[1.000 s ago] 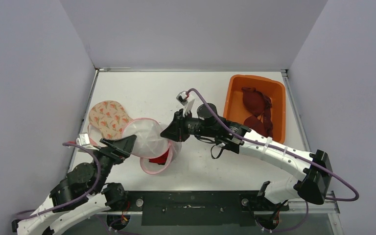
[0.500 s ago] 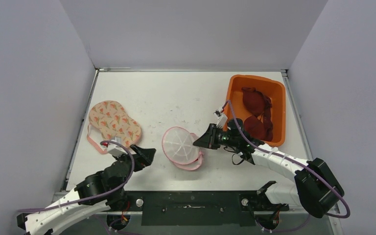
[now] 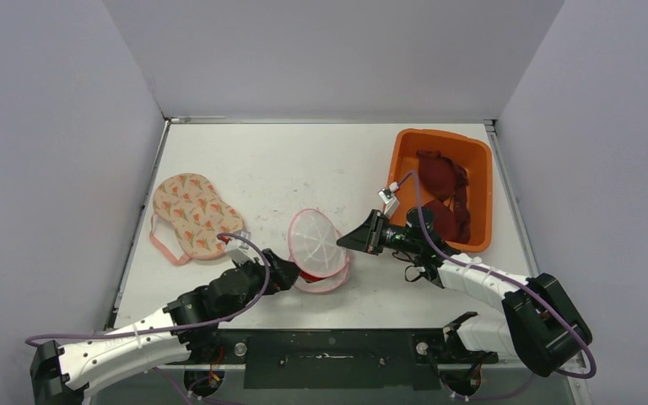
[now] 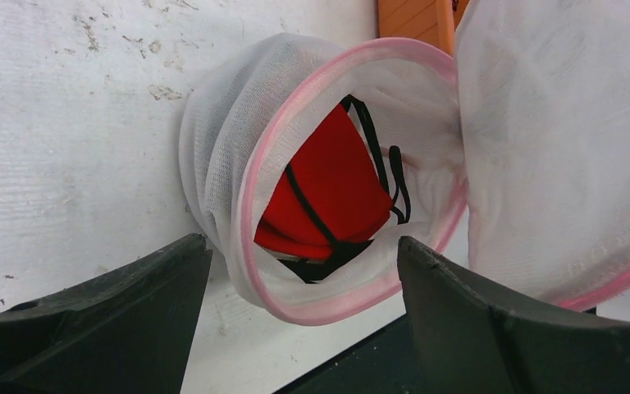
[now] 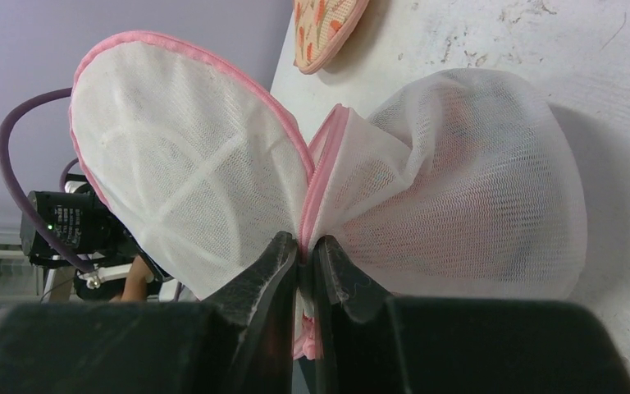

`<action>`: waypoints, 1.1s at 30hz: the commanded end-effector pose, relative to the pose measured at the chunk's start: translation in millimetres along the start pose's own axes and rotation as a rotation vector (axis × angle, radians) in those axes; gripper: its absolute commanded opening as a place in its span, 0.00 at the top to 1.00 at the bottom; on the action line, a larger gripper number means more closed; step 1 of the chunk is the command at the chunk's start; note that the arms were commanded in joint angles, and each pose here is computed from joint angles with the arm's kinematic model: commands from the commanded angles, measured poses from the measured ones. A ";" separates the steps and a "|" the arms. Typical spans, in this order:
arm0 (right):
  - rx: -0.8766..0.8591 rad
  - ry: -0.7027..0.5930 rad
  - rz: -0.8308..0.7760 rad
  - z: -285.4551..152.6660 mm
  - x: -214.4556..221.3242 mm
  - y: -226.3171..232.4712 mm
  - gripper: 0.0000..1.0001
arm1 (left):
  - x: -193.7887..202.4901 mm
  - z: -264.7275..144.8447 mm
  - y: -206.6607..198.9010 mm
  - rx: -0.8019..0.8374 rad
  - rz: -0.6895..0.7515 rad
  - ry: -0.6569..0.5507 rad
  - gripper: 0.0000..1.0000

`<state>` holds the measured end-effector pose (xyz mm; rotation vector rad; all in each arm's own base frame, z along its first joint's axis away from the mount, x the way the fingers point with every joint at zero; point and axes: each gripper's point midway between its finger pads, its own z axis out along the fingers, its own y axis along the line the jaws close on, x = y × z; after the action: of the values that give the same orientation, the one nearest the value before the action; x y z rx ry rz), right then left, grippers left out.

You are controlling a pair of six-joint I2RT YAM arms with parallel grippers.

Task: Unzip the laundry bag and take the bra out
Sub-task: Open the laundry bag at the center of the board.

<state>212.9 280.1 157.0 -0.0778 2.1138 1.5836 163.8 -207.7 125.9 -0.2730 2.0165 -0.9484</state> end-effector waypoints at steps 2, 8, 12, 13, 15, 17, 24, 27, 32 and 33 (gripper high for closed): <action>-0.117 -0.045 -0.073 -7.9 -12.5 26.3 0.95 | -8.9 7.9 -17.5 0.037 0.032 -0.022 0.23; -0.128 -0.056 -0.059 -12.0 -11.7 21.9 0.95 | 4.5 18.2 -3.3 0.000 0.037 0.037 0.33; -0.146 -0.067 -0.043 -13.4 -10.5 19.6 0.95 | 9.1 21.6 8.4 -0.032 0.037 0.054 0.46; -0.152 -0.070 -0.041 -13.8 -10.2 19.4 0.95 | 10.4 22.3 12.0 -0.041 0.039 0.059 0.52; -0.158 -0.075 -0.030 -14.7 -8.8 17.6 0.95 | 8.7 24.7 11.1 -0.030 0.027 0.050 0.62; -0.170 -0.080 -0.023 -15.5 -7.4 17.6 0.95 | 10.6 25.7 13.0 -0.030 0.026 0.056 0.66; -0.213 -0.101 -0.032 -20.0 -7.2 23.8 0.95 | 14.4 28.8 6.6 -0.013 0.058 0.088 1.00; -0.227 -0.115 -0.054 -23.5 -8.6 25.5 0.95 | 3.9 25.0 1.2 -0.028 0.101 0.077 1.00; -0.196 -0.141 -0.096 -31.3 -12.1 16.4 0.95 | -33.1 5.1 -17.5 -0.039 0.149 0.010 1.00; -0.175 -0.141 -0.105 -31.7 -12.2 12.4 0.94 | -40.4 1.0 -21.9 -0.041 0.160 0.000 1.00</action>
<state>206.2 259.0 161.9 -0.0227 1.9460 1.7105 174.9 -210.3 108.4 -0.1490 2.1355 -0.8270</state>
